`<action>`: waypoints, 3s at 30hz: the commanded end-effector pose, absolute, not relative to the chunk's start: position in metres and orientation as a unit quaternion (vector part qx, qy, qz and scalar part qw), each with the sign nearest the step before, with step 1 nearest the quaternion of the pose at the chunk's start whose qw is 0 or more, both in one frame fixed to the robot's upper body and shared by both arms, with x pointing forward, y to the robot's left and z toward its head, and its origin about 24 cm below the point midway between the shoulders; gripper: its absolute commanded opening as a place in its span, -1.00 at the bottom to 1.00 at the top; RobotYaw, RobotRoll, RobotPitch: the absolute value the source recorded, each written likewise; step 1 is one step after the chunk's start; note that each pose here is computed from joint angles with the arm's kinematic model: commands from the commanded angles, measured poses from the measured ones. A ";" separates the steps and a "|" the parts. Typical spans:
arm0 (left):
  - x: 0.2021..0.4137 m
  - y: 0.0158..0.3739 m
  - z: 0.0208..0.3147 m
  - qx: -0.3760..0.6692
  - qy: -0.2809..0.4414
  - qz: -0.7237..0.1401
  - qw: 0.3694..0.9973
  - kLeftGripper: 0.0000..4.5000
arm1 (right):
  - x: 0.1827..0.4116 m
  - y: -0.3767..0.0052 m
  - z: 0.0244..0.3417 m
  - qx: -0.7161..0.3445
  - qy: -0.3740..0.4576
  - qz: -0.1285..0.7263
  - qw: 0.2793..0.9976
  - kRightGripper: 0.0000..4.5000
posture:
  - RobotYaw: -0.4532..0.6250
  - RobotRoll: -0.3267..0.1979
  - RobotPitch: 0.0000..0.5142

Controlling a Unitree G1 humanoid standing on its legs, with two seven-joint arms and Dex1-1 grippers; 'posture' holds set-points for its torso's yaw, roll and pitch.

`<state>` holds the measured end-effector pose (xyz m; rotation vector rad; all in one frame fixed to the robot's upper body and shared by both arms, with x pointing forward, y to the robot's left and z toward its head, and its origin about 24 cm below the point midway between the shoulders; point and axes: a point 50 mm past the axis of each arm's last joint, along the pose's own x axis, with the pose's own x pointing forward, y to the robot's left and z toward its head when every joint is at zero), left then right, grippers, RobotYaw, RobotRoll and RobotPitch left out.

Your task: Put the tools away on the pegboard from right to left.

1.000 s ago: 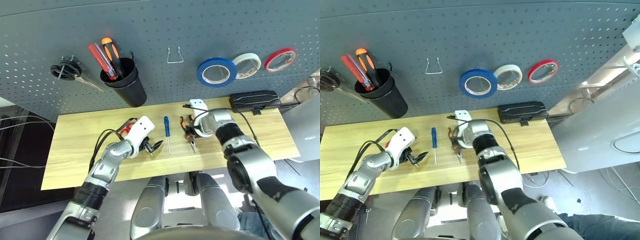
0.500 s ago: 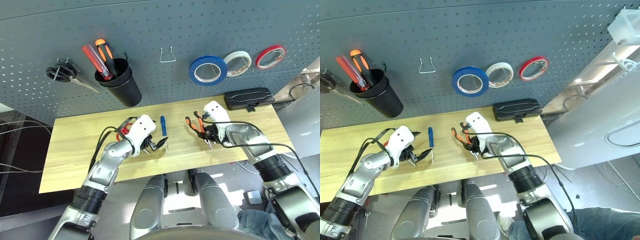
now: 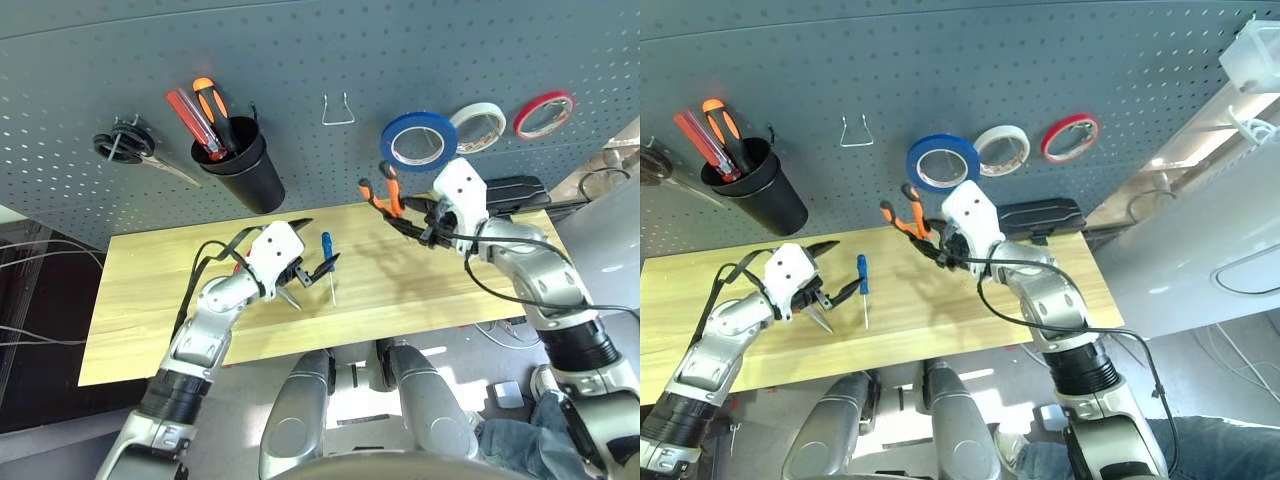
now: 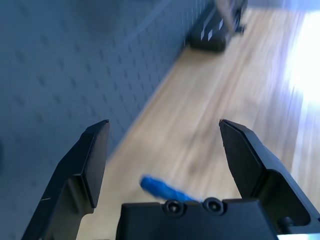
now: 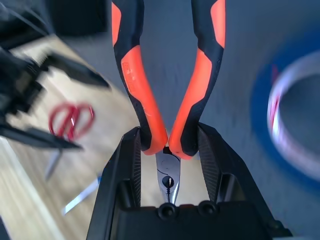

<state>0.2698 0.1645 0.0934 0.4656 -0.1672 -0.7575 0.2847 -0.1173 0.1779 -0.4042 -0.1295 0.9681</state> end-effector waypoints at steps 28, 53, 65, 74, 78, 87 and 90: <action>0.286 0.147 0.158 0.187 -0.298 -0.309 0.884 1.00 | 0.326 -0.058 0.269 -0.087 -0.327 0.385 0.859 -0.21 | -0.12 0.25 0.03; 0.284 0.150 0.153 0.190 -0.281 -0.300 0.892 1.00 | 0.323 -0.036 0.266 -0.039 -0.365 0.396 0.841 -0.21 | -0.07 0.25 0.06; 0.284 0.149 0.150 0.188 -0.274 -0.300 0.894 1.00 | 0.315 -0.033 0.268 -0.033 -0.359 0.407 0.839 -0.21 | -0.07 0.25 0.07; 0.282 0.150 0.148 0.186 -0.266 -0.299 0.897 1.00 | 0.325 -0.038 0.246 -0.028 -0.322 0.386 0.864 -0.21 | -0.07 0.25 0.09; 0.283 0.150 0.147 0.185 -0.265 -0.300 0.897 1.00 | 0.328 -0.040 0.237 -0.028 -0.308 0.378 0.873 -0.21 | -0.07 0.25 0.09; 0.284 0.147 0.148 0.182 -0.266 -0.304 0.896 1.00 | 0.334 -0.043 0.212 -0.038 -0.258 0.375 0.889 -0.21 | -0.08 0.25 0.08; 0.285 0.147 0.148 0.182 -0.266 -0.304 0.896 1.00 | 0.332 -0.045 0.205 -0.051 -0.245 0.379 0.891 -0.21 | -0.08 0.25 0.06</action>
